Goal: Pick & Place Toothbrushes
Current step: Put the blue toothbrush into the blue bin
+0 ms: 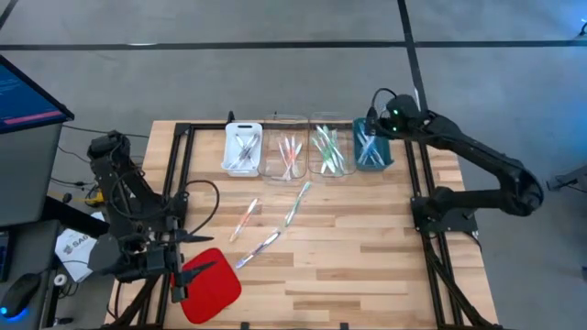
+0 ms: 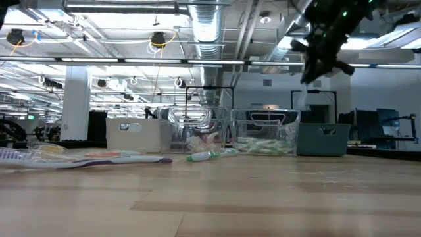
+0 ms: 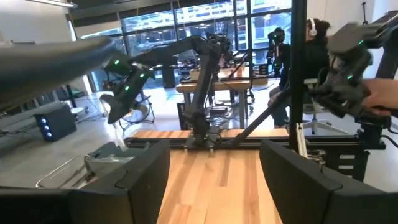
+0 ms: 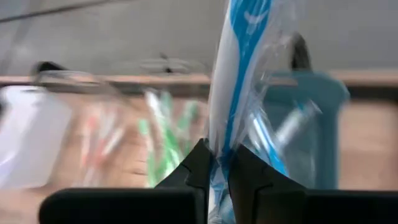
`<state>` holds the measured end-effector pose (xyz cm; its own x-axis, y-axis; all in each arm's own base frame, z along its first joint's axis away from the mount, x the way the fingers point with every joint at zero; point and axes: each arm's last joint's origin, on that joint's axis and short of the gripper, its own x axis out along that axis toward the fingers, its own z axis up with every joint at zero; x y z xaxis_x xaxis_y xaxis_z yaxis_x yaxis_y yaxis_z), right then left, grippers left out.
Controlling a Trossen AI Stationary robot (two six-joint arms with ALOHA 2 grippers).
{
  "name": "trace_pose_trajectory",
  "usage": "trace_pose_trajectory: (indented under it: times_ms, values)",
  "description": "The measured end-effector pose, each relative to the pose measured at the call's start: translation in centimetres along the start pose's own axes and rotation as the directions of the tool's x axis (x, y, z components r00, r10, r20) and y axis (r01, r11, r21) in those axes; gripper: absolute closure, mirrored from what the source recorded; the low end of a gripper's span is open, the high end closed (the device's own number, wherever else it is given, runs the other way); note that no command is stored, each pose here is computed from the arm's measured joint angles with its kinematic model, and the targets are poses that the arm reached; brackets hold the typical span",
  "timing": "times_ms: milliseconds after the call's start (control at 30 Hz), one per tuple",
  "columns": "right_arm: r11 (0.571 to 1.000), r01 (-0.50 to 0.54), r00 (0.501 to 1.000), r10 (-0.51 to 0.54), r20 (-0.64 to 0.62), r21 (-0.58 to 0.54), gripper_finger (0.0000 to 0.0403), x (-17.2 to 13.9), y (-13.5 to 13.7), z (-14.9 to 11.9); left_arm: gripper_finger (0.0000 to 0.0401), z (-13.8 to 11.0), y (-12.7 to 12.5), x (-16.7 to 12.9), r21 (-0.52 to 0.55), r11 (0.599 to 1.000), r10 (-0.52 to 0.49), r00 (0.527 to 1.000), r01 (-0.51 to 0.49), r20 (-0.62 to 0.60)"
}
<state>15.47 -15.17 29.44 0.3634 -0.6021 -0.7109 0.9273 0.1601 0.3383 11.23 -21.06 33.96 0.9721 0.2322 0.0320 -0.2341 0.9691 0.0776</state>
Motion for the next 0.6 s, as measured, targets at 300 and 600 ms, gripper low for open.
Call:
trace_pose_trajectory:
  times_ms: [300, 600]
  values:
    - [0.96, 0.115, 0.97, -0.054, -0.236, 0.254, 0.038, 5.6, -1.5, 0.2, 0.0161, 0.0, 0.0, 0.0, -0.003, 1.0, -0.003, 1.0, 0.003, 0.001]
    - [0.909, 0.262, 0.918, -0.131, -0.375, 0.325, 0.039, 8.7, -3.1, -0.2, 0.0161, -0.1, -0.1, 0.0, 0.011, 1.0, -0.017, 1.0, 0.017, 0.004]
